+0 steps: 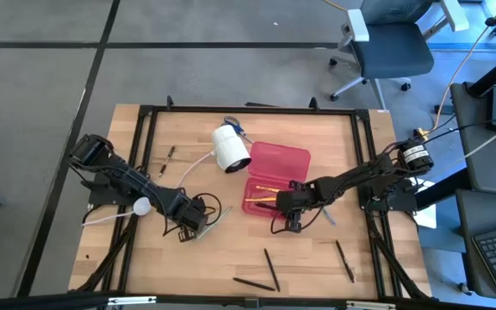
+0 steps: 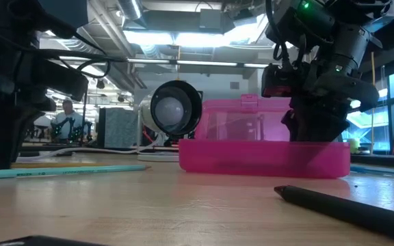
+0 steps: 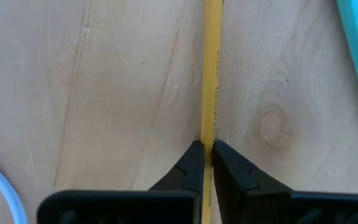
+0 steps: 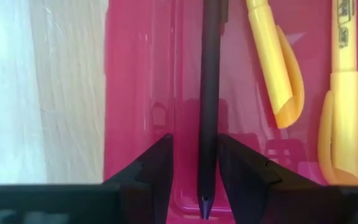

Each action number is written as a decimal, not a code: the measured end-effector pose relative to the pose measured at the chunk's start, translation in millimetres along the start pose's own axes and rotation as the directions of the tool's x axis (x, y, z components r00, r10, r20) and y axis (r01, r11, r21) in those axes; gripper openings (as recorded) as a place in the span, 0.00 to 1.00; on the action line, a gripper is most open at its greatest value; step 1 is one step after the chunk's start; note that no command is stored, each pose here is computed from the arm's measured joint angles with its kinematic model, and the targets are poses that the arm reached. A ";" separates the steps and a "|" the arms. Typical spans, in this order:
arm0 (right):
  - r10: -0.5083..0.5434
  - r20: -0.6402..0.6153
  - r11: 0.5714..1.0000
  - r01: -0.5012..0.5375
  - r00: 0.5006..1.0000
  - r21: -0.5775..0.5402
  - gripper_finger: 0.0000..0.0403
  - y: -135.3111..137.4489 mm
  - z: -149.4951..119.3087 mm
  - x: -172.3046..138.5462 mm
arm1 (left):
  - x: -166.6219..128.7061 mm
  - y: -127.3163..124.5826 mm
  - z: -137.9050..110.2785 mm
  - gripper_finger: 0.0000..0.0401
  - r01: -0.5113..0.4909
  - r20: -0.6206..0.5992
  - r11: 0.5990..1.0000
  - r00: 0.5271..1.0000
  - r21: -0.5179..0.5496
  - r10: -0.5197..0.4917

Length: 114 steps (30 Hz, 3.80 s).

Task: Pick & place school supplies into a supply box
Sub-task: Put the black pen into the pink supply box, then put the yellow pencil into the pink supply box, then put the blue pen into the pink supply box

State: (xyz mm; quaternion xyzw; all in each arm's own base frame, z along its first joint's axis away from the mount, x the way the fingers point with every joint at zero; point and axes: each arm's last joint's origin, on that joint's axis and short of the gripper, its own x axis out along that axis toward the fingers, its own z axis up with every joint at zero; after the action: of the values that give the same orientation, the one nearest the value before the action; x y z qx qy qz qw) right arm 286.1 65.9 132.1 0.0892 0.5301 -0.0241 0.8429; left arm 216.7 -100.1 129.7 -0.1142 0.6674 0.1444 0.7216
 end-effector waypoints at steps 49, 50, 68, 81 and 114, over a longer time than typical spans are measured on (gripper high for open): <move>-0.021 0.222 1.000 0.022 0.975 -0.005 0.32 17.5 -6.2 -91.5 | -74.2 -11.5 68.7 0.02 0.063 0.375 0.969 0.914 0.241 -0.153; -0.040 0.220 0.999 0.039 0.975 0.009 0.32 18.9 -9.4 -94.1 | -78.3 -10.8 74.9 0.03 0.072 0.400 0.964 0.900 0.257 -0.174; -0.314 0.160 0.944 0.289 0.936 0.161 0.32 39.8 -61.1 -110.6 | -99.6 12.8 176.4 0.03 0.050 0.563 0.923 0.779 0.383 -0.275; -0.307 0.085 0.917 0.271 0.948 0.293 0.32 46.9 -79.1 -114.4 | -55.0 12.4 240.9 0.03 0.126 0.402 0.889 0.858 0.439 -0.320; -0.337 -0.035 0.857 0.322 0.941 0.403 0.32 40.3 -88.0 -92.2 | -11.5 12.8 244.4 0.16 0.148 0.296 0.905 0.913 0.399 -0.280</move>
State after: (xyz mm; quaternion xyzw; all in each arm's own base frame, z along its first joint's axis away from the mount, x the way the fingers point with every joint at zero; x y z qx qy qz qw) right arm 173.0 116.0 182.8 0.1684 0.5053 -0.2783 0.7993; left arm 438.6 -1.4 161.8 -0.0233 0.5281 -0.0468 0.8476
